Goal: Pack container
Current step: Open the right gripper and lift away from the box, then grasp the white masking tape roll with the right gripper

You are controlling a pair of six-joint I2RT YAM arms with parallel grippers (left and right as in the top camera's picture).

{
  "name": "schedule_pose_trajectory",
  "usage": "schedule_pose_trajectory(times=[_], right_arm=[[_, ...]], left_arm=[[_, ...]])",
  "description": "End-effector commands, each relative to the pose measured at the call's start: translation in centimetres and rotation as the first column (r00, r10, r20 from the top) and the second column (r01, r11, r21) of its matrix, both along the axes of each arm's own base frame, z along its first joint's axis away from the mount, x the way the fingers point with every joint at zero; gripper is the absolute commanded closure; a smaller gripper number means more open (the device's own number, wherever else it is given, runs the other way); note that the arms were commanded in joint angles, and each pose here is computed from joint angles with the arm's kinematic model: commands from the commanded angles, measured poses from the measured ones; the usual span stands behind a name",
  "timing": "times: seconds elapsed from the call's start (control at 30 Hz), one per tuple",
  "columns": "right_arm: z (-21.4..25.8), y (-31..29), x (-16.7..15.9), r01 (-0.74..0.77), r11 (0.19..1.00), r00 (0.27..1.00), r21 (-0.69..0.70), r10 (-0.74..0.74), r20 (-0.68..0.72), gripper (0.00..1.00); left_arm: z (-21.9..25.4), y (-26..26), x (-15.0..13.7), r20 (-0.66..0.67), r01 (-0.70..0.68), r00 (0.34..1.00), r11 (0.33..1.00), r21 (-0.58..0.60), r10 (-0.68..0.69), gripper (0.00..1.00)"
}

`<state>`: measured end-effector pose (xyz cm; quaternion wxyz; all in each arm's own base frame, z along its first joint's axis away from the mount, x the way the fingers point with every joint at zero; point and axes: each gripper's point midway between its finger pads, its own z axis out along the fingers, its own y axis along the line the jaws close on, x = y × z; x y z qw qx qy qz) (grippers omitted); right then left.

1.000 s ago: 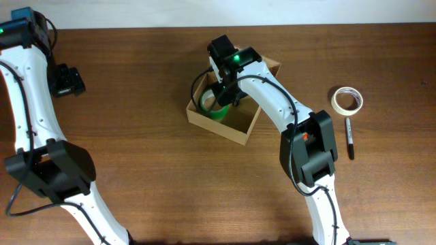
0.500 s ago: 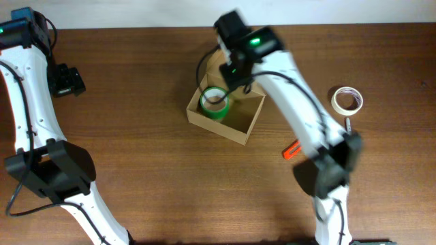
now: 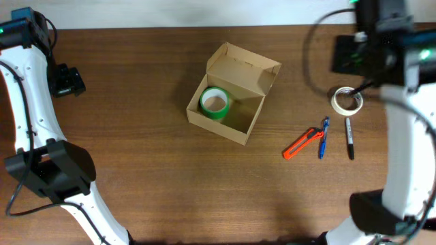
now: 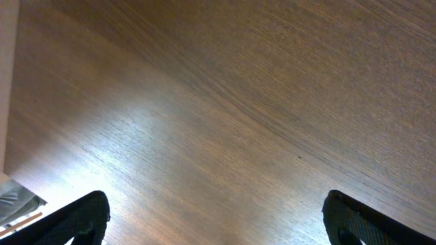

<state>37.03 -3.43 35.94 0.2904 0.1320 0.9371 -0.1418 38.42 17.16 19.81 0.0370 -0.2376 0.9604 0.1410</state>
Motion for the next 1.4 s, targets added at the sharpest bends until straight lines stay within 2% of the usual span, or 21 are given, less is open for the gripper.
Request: schedule_pose_trajectory(times=[0.0,0.13,0.27,0.5,0.8,1.03,1.3,1.37], right_arm=[[-4.1,-4.8,-0.1,0.162,0.975,0.985,0.153,-0.150,-0.090,0.20],[-9.7,-8.8,0.3,0.273,0.926,0.958,0.262,-0.235,-0.165,0.19],[-16.3,-10.3,0.5,0.326,0.886,0.938,0.330,-0.259,-0.231,0.16],[-24.9,-10.5,0.4,0.379,0.854,0.918,0.356,-0.299,-0.259,0.11],[-28.3,-11.7,2.6,0.420,0.832,0.907,0.361,-0.372,-0.199,0.14],[-31.4,-12.5,3.6,0.464,0.813,0.885,0.353,-0.411,-0.217,0.25],[-33.9,-13.3,4.2,0.478,0.808,0.878,0.345,-0.423,-0.224,0.27],[-34.3,-13.7,4.2,0.493,0.797,0.869,0.348,-0.440,-0.225,0.30]], left_arm=[[-0.1,0.1,-0.1,-0.003,0.004,1.000,1.000,-0.004,-0.004,0.00],[-0.1,0.1,-0.1,-0.003,0.004,1.000,1.000,-0.004,-0.004,0.00],[-0.1,0.1,-0.1,-0.003,0.004,1.000,1.000,-0.004,-0.004,0.00],[-0.1,0.1,-0.1,-0.003,0.004,1.000,1.000,-0.004,-0.004,0.00],[-0.1,0.1,-0.1,-0.003,0.004,1.000,1.000,-0.004,-0.004,0.00],[-0.1,0.1,-0.1,-0.003,0.004,1.000,1.000,-0.004,-0.004,0.00],[-0.1,0.1,-0.1,-0.003,0.004,1.000,1.000,-0.004,-0.004,0.00],[-0.1,0.1,-0.1,-0.003,0.004,1.000,1.000,-0.004,-0.004,0.00]])
